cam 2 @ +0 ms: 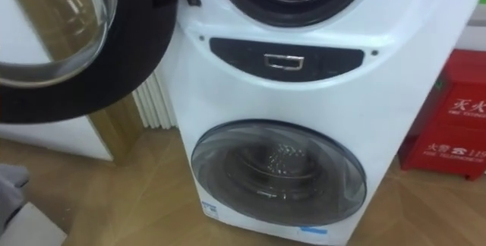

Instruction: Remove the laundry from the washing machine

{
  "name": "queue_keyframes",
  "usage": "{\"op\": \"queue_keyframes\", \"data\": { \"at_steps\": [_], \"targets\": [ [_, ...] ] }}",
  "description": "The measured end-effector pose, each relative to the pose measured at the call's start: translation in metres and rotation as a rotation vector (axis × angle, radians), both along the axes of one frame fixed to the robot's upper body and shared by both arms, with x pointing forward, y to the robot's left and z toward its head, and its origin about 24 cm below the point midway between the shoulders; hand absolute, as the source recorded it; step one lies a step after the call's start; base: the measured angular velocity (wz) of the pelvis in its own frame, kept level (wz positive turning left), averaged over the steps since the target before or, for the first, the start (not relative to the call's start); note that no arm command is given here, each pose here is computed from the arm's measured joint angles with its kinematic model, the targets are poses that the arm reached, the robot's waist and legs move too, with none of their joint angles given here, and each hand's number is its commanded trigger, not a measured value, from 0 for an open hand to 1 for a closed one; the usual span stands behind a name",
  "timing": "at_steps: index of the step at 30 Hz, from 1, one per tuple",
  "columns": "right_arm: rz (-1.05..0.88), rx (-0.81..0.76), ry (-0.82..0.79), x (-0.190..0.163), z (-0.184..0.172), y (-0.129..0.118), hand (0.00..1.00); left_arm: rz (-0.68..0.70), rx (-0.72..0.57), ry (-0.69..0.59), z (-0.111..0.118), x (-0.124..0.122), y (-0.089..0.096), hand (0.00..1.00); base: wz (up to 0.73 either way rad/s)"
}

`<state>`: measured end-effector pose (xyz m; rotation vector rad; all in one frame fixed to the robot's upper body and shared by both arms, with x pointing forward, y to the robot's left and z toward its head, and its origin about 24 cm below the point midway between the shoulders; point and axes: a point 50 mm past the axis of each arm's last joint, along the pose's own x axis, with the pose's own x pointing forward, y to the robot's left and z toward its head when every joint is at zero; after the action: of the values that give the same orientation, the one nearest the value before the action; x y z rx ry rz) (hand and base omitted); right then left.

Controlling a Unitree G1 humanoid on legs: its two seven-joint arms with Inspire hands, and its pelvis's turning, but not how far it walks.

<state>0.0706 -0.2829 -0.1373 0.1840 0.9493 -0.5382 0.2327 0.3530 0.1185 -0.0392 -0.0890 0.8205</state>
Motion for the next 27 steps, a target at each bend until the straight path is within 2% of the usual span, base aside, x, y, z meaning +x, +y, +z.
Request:
{"op": "queue_keyframes", "data": {
  "at_steps": [1, 2, 3, 13, 19, 27],
  "targets": [
    [0.028, 0.025, 0.015, 0.001, -0.003, 0.005, 0.00, -0.062, -0.030, -0.007, -0.007, 0.005, -0.016, 0.00, 0.17],
    [0.044, 0.037, 0.018, 0.003, -0.005, 0.008, 0.00, -0.098, -0.038, -0.014, -0.008, 0.008, -0.024, 0.00, 0.00],
    [0.081, 0.060, 0.012, 0.012, -0.006, 0.014, 0.00, -0.163, -0.062, -0.057, -0.005, 0.012, -0.041, 0.00, 0.00],
    [0.268, 0.109, -0.005, 0.036, -0.005, 0.033, 0.00, -0.164, -0.157, -0.162, -0.011, 0.008, -0.056, 0.00, 0.06],
    [0.279, 0.132, 0.002, 0.039, -0.007, 0.035, 0.00, -0.176, -0.186, -0.262, -0.008, 0.007, -0.072, 0.00, 0.13],
    [0.277, 0.124, 0.005, 0.040, -0.007, 0.036, 0.00, -0.180, -0.183, -0.289, -0.011, 0.003, -0.077, 0.00, -0.02]
  ]
}}
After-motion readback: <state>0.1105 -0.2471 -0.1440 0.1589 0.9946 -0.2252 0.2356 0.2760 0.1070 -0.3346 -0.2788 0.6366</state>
